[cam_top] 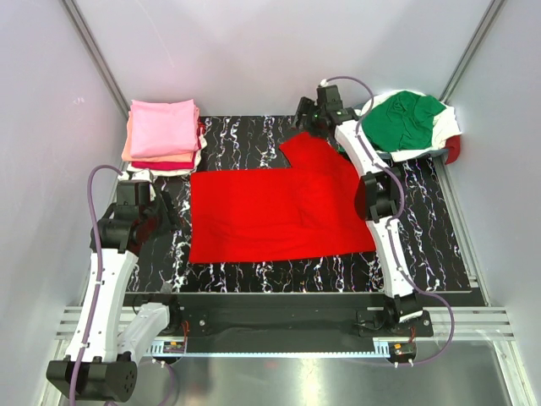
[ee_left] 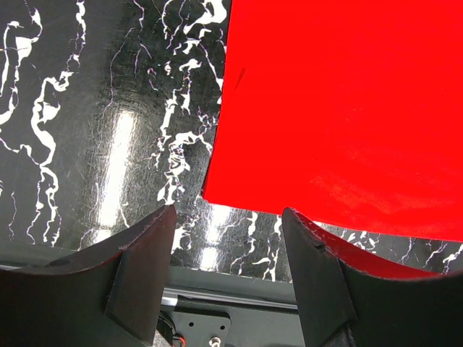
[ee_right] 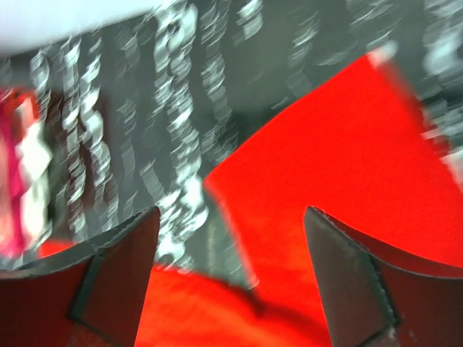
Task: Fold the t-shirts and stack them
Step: Fold the tshirt
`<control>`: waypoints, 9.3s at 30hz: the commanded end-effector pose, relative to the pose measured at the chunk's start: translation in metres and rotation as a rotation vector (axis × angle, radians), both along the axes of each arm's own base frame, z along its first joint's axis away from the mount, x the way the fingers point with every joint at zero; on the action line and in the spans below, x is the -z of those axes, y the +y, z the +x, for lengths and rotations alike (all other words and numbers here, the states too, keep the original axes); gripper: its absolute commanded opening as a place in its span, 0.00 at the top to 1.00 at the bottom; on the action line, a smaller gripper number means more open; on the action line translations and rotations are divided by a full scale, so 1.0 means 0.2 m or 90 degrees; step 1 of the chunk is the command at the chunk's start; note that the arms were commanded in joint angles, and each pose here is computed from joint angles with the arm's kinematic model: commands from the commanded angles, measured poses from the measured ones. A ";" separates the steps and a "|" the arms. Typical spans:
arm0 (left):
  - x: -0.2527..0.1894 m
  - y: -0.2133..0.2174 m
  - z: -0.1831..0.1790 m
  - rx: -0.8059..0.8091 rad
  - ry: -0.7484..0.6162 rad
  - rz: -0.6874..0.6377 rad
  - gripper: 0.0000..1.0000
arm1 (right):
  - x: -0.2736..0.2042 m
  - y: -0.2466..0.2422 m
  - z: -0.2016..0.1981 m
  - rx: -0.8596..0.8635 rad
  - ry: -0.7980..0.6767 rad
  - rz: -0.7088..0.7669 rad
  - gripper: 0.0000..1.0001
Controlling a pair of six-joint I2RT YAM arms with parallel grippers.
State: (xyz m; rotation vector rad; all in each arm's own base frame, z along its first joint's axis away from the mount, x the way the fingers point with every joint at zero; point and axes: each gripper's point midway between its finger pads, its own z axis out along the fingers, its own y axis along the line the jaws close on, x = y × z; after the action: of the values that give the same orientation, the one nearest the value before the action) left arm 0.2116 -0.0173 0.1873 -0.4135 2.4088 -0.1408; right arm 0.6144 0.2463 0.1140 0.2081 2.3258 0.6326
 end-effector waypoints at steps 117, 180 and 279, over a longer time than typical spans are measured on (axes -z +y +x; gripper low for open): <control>0.40 -0.11 1.10 -0.044 0.050 0.075 1.00 | -0.70 -0.71 -1.05 -0.013 -0.227 0.065 1.00; 0.63 -1.04 0.86 0.194 0.129 0.021 0.40 | 0.08 -0.20 -0.98 -0.091 0.167 0.099 0.66; 0.43 -0.15 -0.05 0.005 0.249 0.074 0.34 | 0.62 0.50 -1.02 -0.131 0.369 0.127 0.85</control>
State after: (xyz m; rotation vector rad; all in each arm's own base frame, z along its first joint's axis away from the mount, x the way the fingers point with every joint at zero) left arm 0.2264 -0.0568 0.0955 -0.3309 2.7696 0.0644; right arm 0.4054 0.3593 0.0159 0.2211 2.8257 1.1716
